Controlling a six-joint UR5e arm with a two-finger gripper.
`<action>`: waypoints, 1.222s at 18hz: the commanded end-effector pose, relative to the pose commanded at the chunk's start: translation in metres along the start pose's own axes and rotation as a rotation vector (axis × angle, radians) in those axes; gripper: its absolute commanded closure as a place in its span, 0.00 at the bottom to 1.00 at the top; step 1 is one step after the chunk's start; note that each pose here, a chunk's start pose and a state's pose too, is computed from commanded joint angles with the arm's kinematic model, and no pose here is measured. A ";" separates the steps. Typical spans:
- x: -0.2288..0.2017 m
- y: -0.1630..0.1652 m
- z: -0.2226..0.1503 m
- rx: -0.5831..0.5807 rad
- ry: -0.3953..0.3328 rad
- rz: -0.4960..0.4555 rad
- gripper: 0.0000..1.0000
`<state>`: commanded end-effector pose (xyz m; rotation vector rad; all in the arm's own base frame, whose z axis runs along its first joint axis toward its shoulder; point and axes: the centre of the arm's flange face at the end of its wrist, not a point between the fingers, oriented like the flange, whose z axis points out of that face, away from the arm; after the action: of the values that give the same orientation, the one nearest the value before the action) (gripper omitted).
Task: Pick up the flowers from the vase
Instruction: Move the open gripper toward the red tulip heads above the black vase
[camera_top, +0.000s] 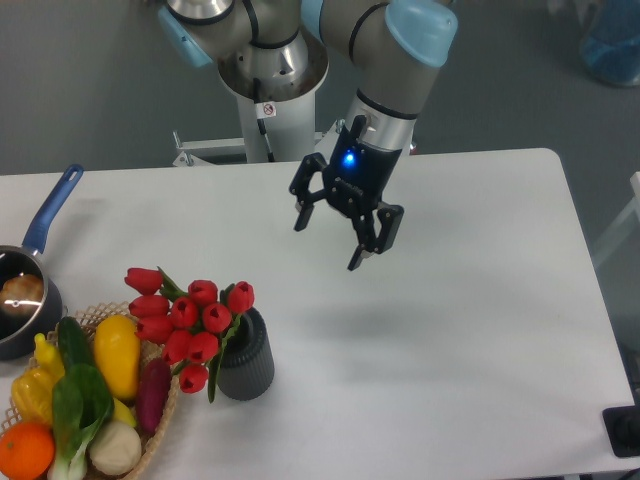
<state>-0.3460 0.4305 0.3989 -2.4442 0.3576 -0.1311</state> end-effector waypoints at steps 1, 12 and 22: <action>0.004 -0.004 0.006 -0.002 0.014 0.007 0.00; 0.001 -0.020 0.040 0.186 0.144 -0.122 0.00; -0.027 -0.031 0.051 0.201 0.125 -0.074 0.00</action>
<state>-0.3558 0.4921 0.3790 -2.2559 0.2929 -0.3372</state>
